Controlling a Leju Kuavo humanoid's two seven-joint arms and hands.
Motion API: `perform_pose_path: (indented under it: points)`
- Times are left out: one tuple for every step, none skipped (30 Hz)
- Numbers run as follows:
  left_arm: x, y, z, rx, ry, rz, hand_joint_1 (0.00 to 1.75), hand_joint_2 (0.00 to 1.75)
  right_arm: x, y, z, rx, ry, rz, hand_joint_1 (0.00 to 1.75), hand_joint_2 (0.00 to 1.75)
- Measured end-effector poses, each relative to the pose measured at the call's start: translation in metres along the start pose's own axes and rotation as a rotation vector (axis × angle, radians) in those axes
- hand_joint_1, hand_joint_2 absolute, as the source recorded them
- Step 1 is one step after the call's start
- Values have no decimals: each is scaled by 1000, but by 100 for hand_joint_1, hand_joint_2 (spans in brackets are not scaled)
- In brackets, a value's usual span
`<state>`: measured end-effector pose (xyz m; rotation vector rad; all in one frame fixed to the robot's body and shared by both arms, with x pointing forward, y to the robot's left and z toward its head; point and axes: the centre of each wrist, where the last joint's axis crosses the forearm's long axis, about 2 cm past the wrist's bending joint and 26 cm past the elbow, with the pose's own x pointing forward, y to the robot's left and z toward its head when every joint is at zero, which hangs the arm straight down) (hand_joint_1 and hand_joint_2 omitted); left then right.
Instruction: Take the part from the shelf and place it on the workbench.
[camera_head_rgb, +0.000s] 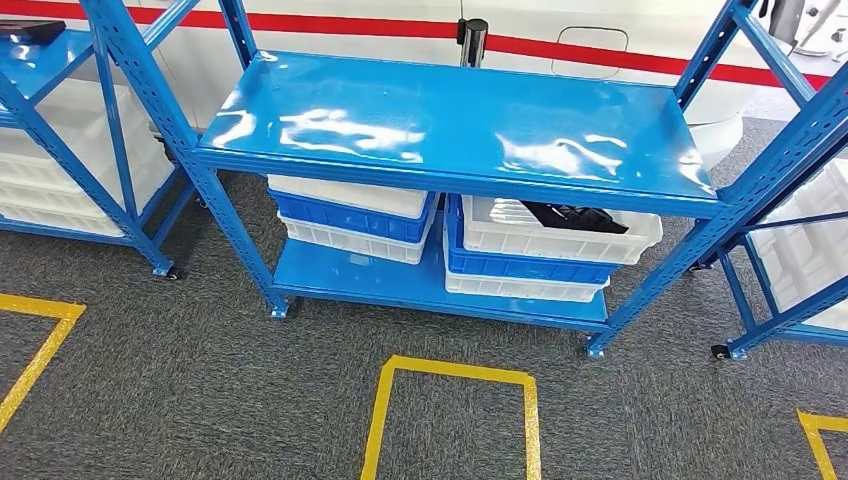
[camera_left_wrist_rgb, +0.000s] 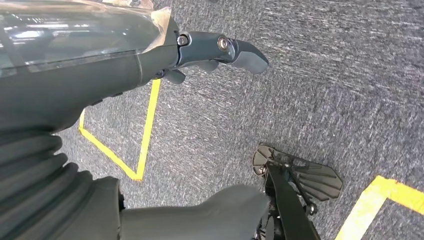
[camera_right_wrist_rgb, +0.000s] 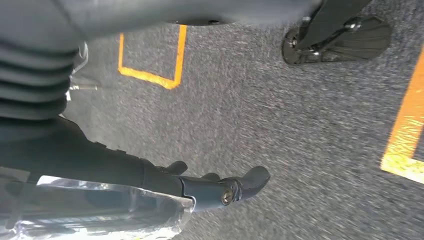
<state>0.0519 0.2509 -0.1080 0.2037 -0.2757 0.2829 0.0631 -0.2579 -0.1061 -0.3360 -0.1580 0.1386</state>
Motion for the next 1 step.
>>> perform_pose_path:
  points:
    - [0, 0, 0, -3, -1, -4, 0, 175, -1, 0, 0, 0, 4, -3, 0, 116]
